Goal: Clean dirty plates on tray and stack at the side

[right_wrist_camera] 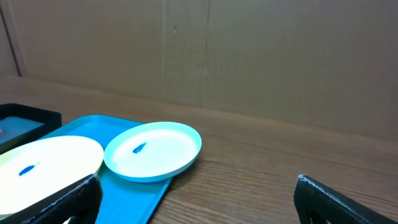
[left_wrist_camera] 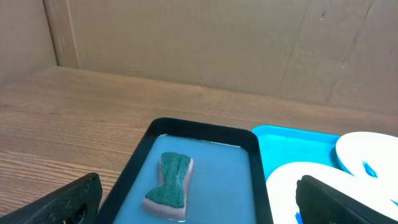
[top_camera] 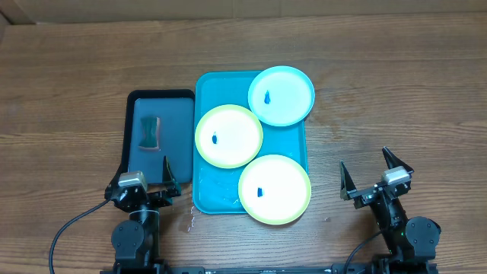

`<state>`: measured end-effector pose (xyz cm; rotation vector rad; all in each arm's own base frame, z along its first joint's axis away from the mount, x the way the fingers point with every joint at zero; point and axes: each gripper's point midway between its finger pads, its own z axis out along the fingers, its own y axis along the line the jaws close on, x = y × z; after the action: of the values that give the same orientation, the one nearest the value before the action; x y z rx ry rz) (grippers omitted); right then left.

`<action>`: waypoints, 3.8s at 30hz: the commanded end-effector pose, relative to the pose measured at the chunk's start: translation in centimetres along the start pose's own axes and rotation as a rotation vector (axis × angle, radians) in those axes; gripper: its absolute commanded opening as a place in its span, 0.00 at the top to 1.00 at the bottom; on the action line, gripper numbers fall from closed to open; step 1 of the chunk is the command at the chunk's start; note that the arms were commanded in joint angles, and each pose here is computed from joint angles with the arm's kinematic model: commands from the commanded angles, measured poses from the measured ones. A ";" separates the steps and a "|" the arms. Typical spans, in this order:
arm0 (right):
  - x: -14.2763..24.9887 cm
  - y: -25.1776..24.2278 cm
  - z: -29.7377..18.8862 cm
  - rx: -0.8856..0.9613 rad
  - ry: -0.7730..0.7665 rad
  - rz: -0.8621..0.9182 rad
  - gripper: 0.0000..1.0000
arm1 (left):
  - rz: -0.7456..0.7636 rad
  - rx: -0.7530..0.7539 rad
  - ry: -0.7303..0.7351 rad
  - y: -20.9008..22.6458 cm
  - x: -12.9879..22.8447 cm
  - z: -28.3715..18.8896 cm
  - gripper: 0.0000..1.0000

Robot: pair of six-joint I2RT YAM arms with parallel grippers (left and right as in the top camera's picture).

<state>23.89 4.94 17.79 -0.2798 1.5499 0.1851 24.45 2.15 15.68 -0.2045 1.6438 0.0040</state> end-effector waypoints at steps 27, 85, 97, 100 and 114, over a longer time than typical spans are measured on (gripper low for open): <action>0.2 -0.1 0.0 0.006 -0.003 0.006 0.00 | -0.020 0.163 0.303 -5.3 -17.2 -3.9 0.00; 0.2 -0.1 0.0 0.005 -0.002 0.006 0.00 | -0.202 -0.166 1.031 -1.8 -6.1 5.7 0.89; 0.2 -0.1 0.0 0.005 -0.002 0.006 0.00 | -0.200 -0.172 1.058 -1.8 -5.8 5.1 0.96; 0.2 -0.1 0.0 0.005 -0.002 0.006 0.00 | -0.192 -0.173 1.059 -1.7 -6.1 5.0 0.96; 0.2 -0.1 0.0 0.005 -0.002 0.006 0.00 | -0.154 -0.169 1.137 -1.8 -6.6 4.4 0.96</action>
<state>23.89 4.95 17.78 -0.2798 1.5503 0.1858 29.12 1.51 22.28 -0.5422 2.7446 -0.1262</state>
